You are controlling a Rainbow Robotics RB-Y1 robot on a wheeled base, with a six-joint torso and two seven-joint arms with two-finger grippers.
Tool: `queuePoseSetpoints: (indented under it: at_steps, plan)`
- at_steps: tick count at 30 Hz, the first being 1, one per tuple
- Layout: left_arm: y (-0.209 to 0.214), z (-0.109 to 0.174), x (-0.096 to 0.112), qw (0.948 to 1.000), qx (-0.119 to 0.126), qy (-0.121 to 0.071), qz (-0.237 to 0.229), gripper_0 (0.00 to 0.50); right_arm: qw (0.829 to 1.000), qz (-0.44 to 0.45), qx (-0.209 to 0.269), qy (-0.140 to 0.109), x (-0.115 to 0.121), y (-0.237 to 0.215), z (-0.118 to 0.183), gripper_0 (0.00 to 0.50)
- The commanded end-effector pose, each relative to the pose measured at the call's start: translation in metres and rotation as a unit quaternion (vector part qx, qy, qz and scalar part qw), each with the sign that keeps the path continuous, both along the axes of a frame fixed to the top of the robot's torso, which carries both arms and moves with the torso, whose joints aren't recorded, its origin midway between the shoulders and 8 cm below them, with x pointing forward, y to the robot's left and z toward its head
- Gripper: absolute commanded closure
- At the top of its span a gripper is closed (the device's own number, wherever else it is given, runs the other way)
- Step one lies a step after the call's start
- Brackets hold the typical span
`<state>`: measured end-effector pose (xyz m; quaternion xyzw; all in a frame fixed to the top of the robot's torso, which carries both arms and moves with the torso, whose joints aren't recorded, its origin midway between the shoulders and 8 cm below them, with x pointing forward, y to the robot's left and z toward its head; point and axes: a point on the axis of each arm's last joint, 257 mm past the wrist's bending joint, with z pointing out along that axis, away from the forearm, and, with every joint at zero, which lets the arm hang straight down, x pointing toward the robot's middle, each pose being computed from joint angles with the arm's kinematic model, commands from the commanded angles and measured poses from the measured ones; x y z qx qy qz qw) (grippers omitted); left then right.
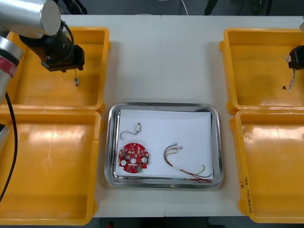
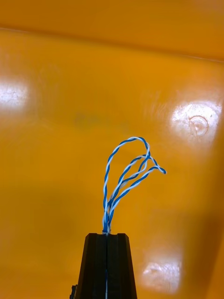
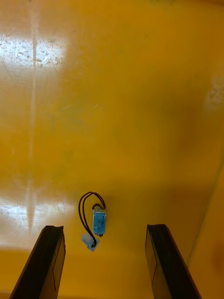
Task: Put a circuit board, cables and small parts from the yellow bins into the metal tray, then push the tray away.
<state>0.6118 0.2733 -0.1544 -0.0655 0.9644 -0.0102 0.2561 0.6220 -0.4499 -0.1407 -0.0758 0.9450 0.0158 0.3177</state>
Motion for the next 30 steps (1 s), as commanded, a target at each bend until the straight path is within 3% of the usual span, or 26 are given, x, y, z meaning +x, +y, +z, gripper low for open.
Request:
queuePoseSetpoints:
  at_steps: [1,9,15,25,30]
  plan:
    - [0.005,-0.007,0.005,0.9979,0.036,-0.016,-0.052,0.000,0.999,-0.032,-0.021,0.003,-0.016,-0.040,0.032,0.500]
    - [0.006,-0.029,0.001,0.9976,0.036,-0.010,-0.059,0.000,0.997,-0.061,-0.030,0.042,-0.041,-0.055,0.046,0.500]
    - [0.003,-0.045,0.001,0.9973,0.031,-0.015,-0.065,0.000,0.995,-0.077,-0.022,0.054,-0.049,-0.048,0.061,0.500]
    - [-0.003,-0.058,-0.002,0.9969,0.031,-0.012,-0.072,0.000,0.996,-0.037,-0.030,0.074,-0.061,-0.008,0.085,0.500]
    - [-0.006,-0.065,0.002,0.9958,0.039,-0.023,-0.079,0.000,0.996,-0.017,-0.033,0.082,-0.067,0.014,0.088,0.500]
